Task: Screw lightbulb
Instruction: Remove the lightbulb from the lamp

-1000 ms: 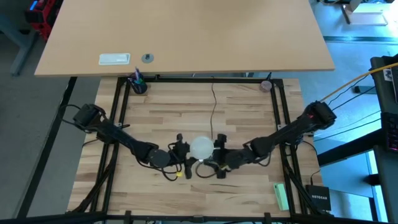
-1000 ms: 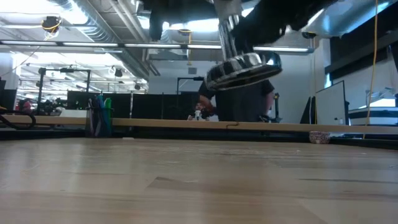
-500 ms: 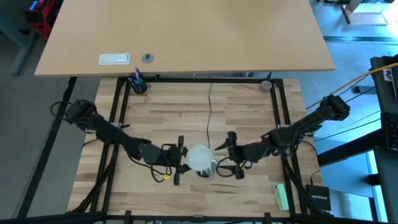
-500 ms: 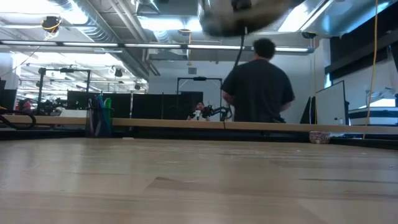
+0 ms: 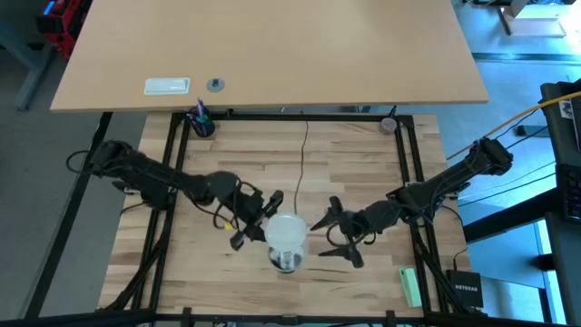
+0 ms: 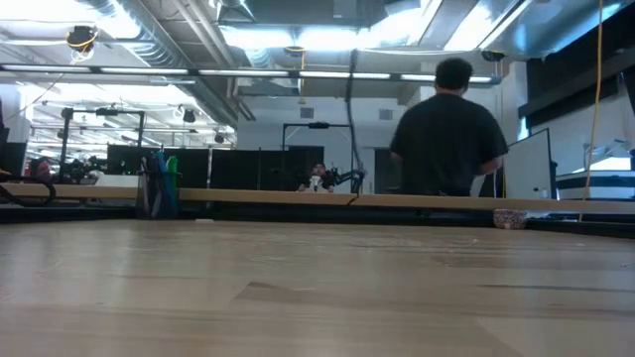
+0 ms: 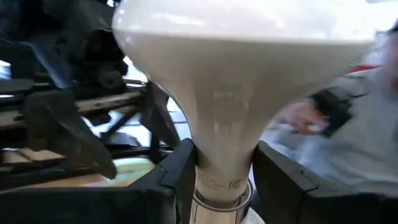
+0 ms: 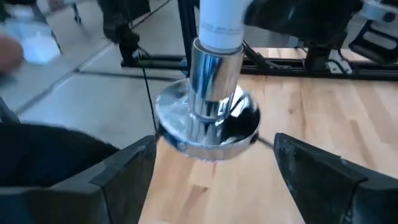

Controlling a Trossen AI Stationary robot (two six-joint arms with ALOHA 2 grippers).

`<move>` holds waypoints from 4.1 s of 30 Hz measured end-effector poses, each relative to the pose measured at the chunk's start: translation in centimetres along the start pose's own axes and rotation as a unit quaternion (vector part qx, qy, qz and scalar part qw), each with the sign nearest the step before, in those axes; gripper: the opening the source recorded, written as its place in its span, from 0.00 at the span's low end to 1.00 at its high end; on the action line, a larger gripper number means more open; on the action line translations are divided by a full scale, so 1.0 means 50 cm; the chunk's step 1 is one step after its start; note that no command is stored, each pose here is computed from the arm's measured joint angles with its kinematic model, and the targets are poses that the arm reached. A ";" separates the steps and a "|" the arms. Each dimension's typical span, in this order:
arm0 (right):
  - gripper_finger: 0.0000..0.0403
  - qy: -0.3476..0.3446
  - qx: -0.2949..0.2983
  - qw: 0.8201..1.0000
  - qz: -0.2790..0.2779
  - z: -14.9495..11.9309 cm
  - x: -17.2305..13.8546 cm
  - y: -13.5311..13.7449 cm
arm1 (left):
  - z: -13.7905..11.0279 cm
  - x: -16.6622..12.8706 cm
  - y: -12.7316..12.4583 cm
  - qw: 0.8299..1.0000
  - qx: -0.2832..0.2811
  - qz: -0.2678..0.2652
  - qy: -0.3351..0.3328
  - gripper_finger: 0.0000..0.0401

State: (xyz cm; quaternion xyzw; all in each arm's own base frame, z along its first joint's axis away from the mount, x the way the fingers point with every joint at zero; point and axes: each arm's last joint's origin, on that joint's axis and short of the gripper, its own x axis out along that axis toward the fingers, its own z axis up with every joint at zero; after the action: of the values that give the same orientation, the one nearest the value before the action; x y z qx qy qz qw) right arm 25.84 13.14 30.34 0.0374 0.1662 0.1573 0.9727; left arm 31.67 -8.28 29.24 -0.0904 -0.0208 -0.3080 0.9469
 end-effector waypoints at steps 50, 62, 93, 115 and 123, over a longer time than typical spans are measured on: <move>0.81 0.086 0.049 0.979 -0.178 -0.028 -0.005 -0.118 | 0.026 -0.128 0.025 0.931 -0.076 0.335 0.121 0.62; 0.81 0.139 0.065 0.976 -0.154 -0.073 -0.028 -0.080 | -0.069 -0.136 -0.059 0.922 -0.093 0.347 0.141 0.63; 0.81 0.063 0.036 0.983 -0.170 -0.165 -0.014 -0.048 | -0.312 -0.030 -0.045 0.919 -0.027 0.375 0.117 0.63; 0.81 0.062 0.027 0.982 -0.177 -0.165 -0.014 -0.049 | -0.347 0.017 0.009 0.928 0.009 0.367 0.070 0.63; 0.81 0.065 0.021 0.982 -0.177 -0.165 -0.014 -0.049 | -0.344 0.015 0.014 0.927 0.014 0.369 0.064 0.63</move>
State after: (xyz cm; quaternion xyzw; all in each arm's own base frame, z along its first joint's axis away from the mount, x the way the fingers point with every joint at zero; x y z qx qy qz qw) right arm 23.16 10.74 22.47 0.0175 0.2367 -0.0189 0.9712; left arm 32.40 -11.34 12.31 -0.0589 0.0707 0.0580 0.9941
